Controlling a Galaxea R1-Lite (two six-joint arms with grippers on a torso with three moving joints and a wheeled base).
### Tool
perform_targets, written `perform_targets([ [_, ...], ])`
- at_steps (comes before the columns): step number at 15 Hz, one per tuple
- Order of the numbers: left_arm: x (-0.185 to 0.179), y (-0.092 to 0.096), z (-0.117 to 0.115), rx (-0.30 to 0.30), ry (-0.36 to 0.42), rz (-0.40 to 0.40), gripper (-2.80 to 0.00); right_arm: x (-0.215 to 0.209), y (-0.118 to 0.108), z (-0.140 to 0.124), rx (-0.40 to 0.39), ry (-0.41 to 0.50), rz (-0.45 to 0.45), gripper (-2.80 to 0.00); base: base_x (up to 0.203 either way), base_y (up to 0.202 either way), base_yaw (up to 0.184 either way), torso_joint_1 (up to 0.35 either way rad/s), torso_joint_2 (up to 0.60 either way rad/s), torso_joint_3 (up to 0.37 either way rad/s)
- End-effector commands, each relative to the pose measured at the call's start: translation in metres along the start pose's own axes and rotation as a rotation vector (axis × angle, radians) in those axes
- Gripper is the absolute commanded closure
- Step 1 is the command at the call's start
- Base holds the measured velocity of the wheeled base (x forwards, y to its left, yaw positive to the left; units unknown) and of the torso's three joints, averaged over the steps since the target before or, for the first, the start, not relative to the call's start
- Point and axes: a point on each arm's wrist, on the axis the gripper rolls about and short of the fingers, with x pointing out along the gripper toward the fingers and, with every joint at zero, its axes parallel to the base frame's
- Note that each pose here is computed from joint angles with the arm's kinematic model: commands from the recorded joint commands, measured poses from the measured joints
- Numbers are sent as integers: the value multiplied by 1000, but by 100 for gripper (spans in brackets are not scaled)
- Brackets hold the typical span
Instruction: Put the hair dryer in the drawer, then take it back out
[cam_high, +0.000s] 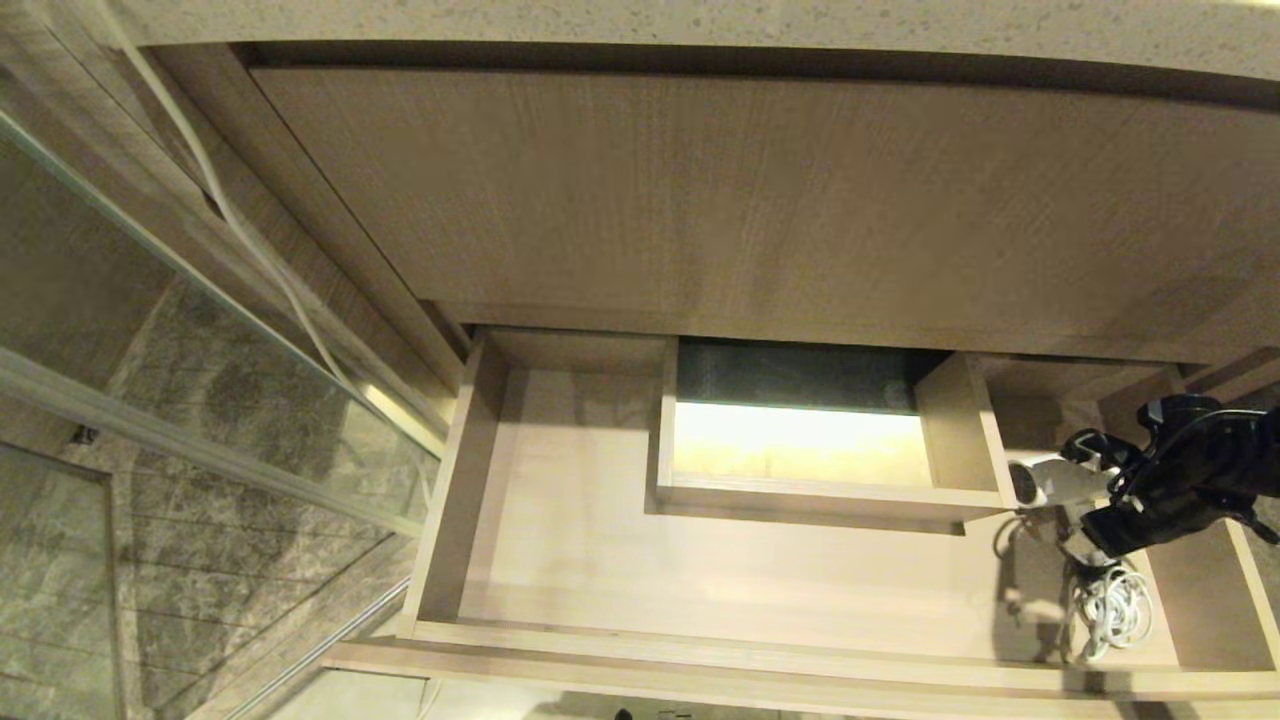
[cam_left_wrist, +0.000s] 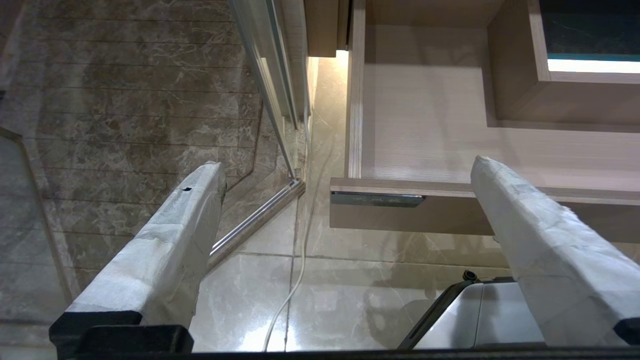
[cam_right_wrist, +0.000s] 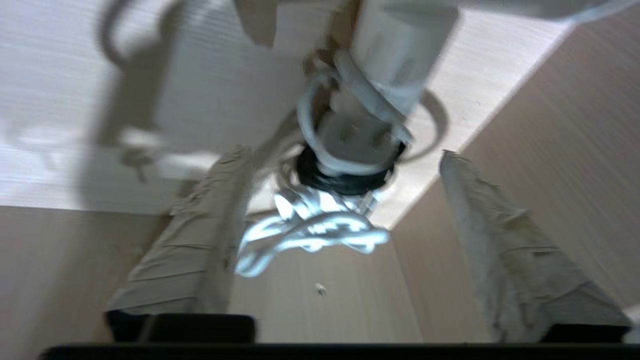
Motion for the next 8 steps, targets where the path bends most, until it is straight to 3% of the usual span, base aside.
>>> perform_targets([
  [1,0,0,0,0,0,0,-280,6,-2,-1,-3,2,-1,-280,0,0,0,0,0,0],
  [8,0,0,0,0,0,0,-280,20,1,-1,-6,-17,54,-280,0,0,0,0,0,0],
])
